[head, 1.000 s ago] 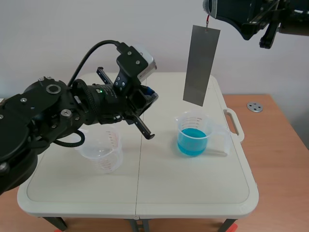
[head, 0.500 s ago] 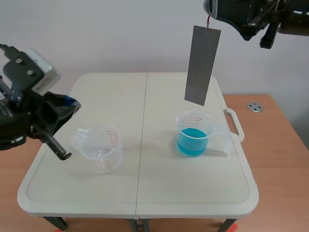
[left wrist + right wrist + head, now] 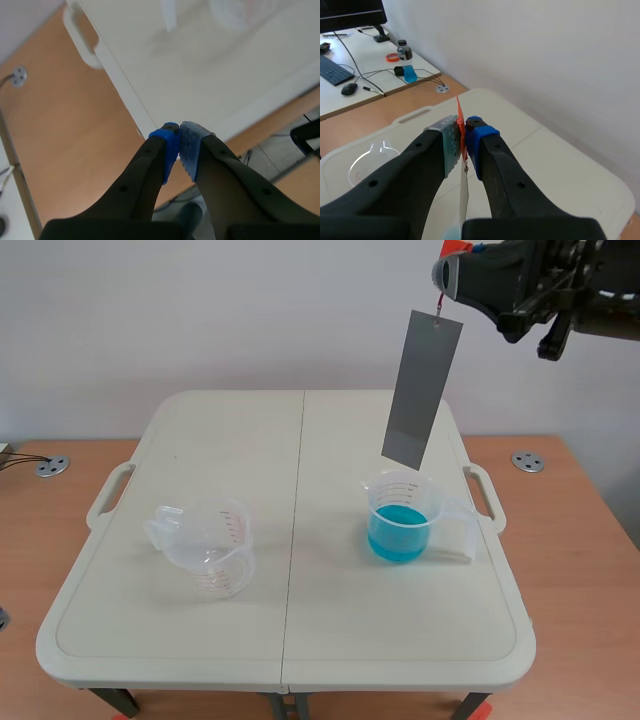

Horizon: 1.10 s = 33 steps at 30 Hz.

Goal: Hold the metal plate by the orange handle, dip it into the blue solution, take it out and point at it, then put the plate back in the beaker on the left.
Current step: 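Point at the plate with the left hand, then lower the plate into the blue solution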

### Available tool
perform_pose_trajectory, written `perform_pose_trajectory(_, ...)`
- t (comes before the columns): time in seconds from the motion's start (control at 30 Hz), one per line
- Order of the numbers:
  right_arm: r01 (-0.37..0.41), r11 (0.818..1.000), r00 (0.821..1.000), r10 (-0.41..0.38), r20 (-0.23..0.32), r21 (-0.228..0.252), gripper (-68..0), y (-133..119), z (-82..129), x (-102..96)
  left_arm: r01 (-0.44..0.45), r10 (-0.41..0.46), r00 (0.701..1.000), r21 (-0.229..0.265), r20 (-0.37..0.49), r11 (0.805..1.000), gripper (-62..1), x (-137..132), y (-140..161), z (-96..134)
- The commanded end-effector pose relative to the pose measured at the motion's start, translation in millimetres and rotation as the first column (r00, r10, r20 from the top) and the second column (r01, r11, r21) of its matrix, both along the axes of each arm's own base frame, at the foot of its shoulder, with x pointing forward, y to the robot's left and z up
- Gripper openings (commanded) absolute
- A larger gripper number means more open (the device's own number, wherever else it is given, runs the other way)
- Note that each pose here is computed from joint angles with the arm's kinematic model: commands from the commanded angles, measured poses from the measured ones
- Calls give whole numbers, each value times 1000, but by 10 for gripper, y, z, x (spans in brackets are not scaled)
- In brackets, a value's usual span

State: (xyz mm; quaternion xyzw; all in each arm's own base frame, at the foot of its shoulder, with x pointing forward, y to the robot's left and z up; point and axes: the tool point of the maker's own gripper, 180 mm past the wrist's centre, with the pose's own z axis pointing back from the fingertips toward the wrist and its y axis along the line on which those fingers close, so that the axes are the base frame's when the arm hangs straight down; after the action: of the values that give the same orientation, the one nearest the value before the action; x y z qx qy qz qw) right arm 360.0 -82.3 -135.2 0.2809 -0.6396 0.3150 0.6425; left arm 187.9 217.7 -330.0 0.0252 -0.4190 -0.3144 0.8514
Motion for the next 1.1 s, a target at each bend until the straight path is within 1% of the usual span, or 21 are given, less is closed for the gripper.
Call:
perform_pose_trajectory(0.0, -8, 1000, 999, 7, 38, 27, -660, -16, 126, 9, -5, 5, 1000, -18, -13, 1000, -564, -87, -11, -34)
perform_pose_trajectory(0.1, -1, 1000, 999, -1, 36, 31, -660, -32, 87, 30, -15, 13, 996, -22, -87, 1000, -564, -355, 22, -184)
perform_pose_trajectory(0.2, -6, 1000, 1000, 6, 26, 15, -660, 0, 13, 31, -35, 31, 991, -31, -134, 999, -565, -556, 71, -303)
perform_pose_trajectory(0.27, -14, 1000, 1000, 14, 23, 3, -660, 35, -33, 24, -65, 60, 986, -28, -158, 997, -565, -643, 144, -391)
perform_pose_trajectory(0.33, -21, 1000, 1000, 21, 19, 8, -660, 58, -60, 14, -91, 84, 981, -31, -175, 995, -565, -717, 204, -467)
perform_pose_trajectory(0.57, -19, 1000, 1000, 19, 19, 13, -660, 65, -150, -34, -131, 114, 954, -46, -278, 990, -565, -1050, 317, -724)
perform_pose_trajectory(0.63, -19, 1000, 1000, 18, 18, 13, -660, 72, -169, -40, -144, 122, 945, -51, -304, 988, -564, -1148, 329, -792)
perform_pose_trajectory(0.8, -12, 1000, 1000, 12, 16, -21, -660, 121, -263, -34, -169, 134, 924, -68, -358, 983, -564, -1372, 313, -937)
perform_pose_trajectory(0.97, -8, 1000, 1000, 8, 5, -11, -660, 128, -317, -43, -196, 153, 905, -70, -397, 978, -564, -1543, 301, -1040)
perform_pose_trajectory(1.07, -3, 1000, 1000, 3, -7, -9, -660, 116, -368, -45, -210, 165, 898, -68, -408, 975, -564, -1596, 310, -1070)
